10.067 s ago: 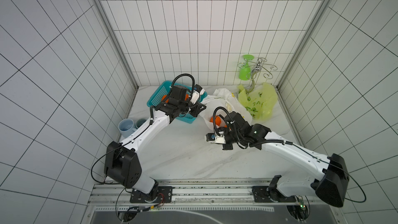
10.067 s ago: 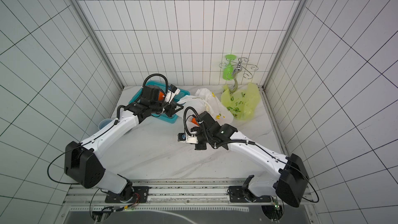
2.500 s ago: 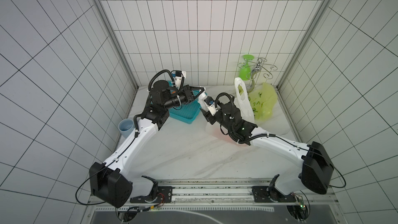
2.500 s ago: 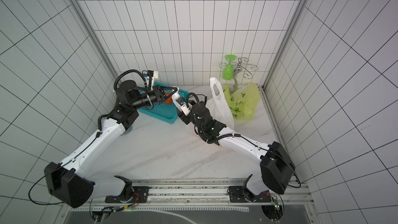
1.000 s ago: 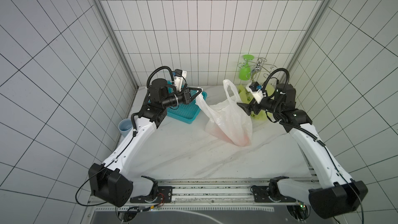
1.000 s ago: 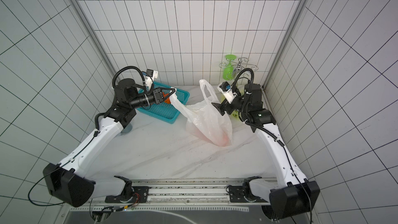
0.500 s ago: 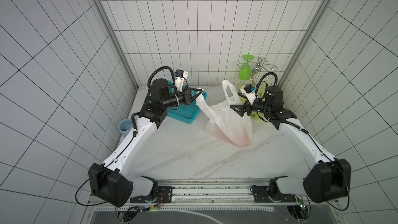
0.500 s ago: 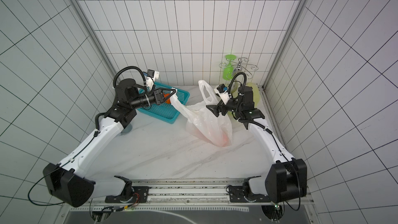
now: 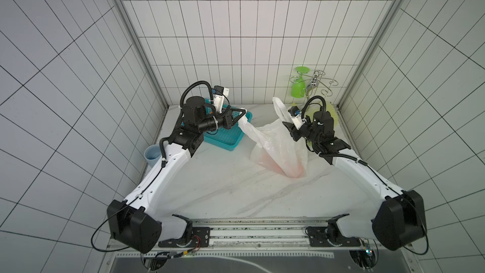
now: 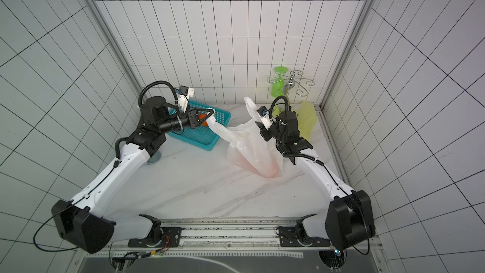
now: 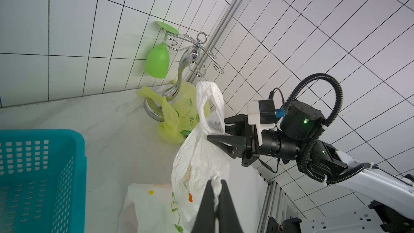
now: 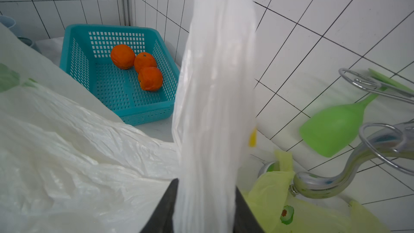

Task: Place the oranges into plastic bags & tie knots
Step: Adjust the plastic bag at the center of the board.

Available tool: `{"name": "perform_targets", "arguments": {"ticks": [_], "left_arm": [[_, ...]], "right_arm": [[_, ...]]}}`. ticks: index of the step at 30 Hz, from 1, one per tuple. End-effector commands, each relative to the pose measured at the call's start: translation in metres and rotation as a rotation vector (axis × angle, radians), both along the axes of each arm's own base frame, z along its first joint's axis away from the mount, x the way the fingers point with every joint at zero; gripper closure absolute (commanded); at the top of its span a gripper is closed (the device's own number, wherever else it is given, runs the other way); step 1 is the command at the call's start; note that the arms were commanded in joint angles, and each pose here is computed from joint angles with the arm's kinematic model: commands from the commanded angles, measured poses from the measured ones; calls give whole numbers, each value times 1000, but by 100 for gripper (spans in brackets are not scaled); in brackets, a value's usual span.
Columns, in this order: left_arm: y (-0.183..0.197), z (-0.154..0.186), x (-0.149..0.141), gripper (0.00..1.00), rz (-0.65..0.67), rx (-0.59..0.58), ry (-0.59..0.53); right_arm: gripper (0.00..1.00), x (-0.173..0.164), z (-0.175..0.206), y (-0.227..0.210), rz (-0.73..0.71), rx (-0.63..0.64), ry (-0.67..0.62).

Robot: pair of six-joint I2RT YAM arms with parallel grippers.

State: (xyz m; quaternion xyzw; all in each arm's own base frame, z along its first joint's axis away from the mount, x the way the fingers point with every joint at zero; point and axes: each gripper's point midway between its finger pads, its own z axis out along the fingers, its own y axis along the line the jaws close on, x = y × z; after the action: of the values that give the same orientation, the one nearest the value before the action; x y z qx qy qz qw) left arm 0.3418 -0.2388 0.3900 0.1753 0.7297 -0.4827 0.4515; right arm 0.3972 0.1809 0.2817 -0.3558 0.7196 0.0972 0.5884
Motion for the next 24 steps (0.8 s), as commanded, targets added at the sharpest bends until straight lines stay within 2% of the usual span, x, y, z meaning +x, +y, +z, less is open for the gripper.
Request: {"name": "perform_targets", "arguments": {"ticks": [1, 3, 6, 10, 15, 17, 21, 24], "left_arm": [[9, 16, -3, 88, 38, 75, -116], [13, 19, -1, 73, 61, 129, -177], [16, 38, -4, 51, 70, 203, -320], [7, 55, -11, 31, 16, 310, -478], [-32, 57, -37, 20, -193, 430, -655], [-50, 50, -46, 18, -278, 459, -691], [-86, 34, -46, 18, -361, 500, -670], [-107, 20, -39, 26, -391, 515, -631]], "right_arm": [[82, -21, 13, -1, 106, 54, -2], [92, -35, 19, 4, 199, 110, 21], [96, -60, 21, 18, 357, 161, 69], [98, -79, 21, 32, 491, 218, 126], [100, -85, 13, 35, 540, 222, 153], [100, -86, 10, 36, 551, 223, 162], [100, -85, 5, 36, 550, 218, 168], [100, -86, 4, 36, 549, 216, 167]]}}
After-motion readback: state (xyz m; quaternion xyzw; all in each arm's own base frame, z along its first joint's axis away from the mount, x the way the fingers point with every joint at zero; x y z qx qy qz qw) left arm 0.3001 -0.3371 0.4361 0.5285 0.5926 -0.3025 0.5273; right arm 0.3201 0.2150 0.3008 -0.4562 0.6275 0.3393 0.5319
